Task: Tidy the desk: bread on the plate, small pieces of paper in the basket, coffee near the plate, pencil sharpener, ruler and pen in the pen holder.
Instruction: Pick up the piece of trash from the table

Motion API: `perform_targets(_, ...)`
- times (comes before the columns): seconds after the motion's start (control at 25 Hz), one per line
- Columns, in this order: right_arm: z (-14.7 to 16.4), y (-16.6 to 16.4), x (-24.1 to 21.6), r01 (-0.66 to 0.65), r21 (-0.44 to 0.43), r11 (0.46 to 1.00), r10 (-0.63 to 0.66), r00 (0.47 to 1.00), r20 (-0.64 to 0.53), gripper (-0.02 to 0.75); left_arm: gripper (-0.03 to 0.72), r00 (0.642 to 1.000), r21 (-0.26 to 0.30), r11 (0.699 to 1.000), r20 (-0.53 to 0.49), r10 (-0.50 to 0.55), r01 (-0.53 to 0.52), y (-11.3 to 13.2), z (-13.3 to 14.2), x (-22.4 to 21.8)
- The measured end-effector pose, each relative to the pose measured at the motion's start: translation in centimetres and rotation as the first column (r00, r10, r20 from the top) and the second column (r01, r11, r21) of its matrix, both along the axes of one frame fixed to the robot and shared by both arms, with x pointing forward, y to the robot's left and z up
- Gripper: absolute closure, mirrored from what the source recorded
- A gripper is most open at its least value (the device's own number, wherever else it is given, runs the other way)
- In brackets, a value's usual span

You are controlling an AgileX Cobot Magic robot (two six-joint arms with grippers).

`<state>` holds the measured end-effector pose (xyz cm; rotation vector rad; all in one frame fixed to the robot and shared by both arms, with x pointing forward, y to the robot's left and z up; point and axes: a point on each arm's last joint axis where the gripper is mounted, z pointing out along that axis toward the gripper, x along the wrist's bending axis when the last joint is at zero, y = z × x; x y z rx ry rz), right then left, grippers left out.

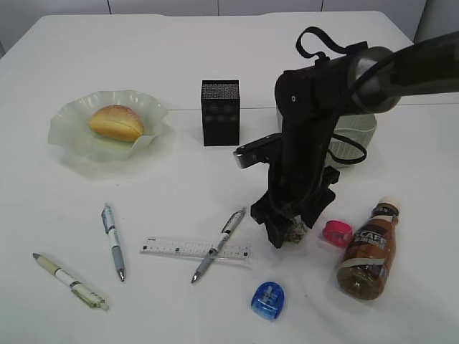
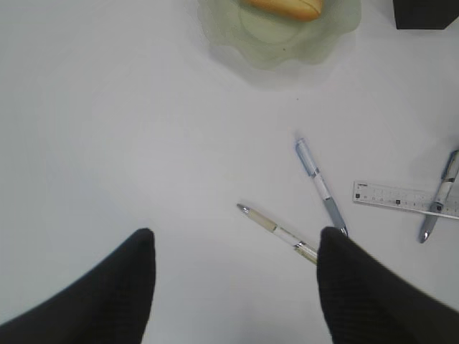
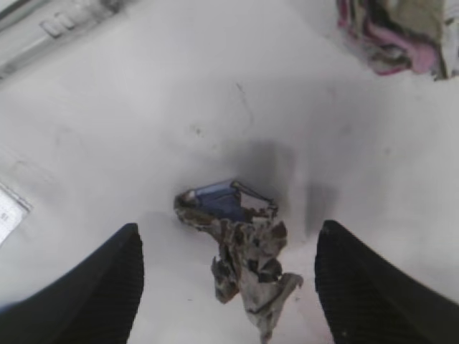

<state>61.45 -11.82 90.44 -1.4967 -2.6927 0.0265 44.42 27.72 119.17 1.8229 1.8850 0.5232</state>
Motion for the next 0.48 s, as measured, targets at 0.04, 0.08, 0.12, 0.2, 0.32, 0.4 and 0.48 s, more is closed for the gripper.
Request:
perform_targets(0.04, -0.07, 0.0, 0.0, 0.0, -0.001, 1.0, 0.0, 1.0, -0.002, 0.164, 0.182, 1.0, 0.0, 1.0, 0.0, 0.0, 0.0, 0.0, 0.0, 0.0)
perform_targets(0.08, -0.07, -0.01, 0.02, -0.001, -0.002, 1.0, 0.001, 1.0, 0.001, 0.164, 0.182, 1.0, 0.0, 1.0, 0.0, 0.0, 0.0, 0.0, 0.0, 0.0)
perform_targets(0.12, -0.08, 0.01, 0.06, -0.001, 0.0, 1.0, 0.001, 1.0, 0.005, 0.164, 0.182, 1.0, 0.0, 1.0, 0.0, 0.0, 0.0, 0.0, 0.0, 0.0)
perform_targets(0.2, -0.17, 0.02, 0.08, -0.001, 0.0, 1.0, 0.001, 1.0, 0.005, 0.164, 0.182, 1.0, 0.0, 1.0, 0.0, 0.0, 0.0, 0.0, 0.0, 0.0)
perform_targets(0.32, -0.17, 0.02, 0.08, -0.001, 0.0, 1.0, 0.001, 1.0, 0.005, 0.164, 0.182, 1.0, 0.0, 1.0, 0.0, 0.0, 0.0, 0.0, 0.0, 0.0)
perform_targets(0.4, -0.17, 0.02, 0.08, -0.001, 0.0, 1.0, 0.001, 1.0, 0.005, 0.164, 0.182, 1.0, 0.0, 1.0, 0.0, 0.0, 0.0, 0.0, 0.0, 0.0)
perform_targets(0.48, -0.17, 0.02, 0.08, -0.001, 0.0, 1.0, 0.001, 1.0, 0.005, 0.164, 0.182, 1.0, 0.0, 1.0, 0.0, 0.0, 0.0, 0.0, 0.0, 0.0)
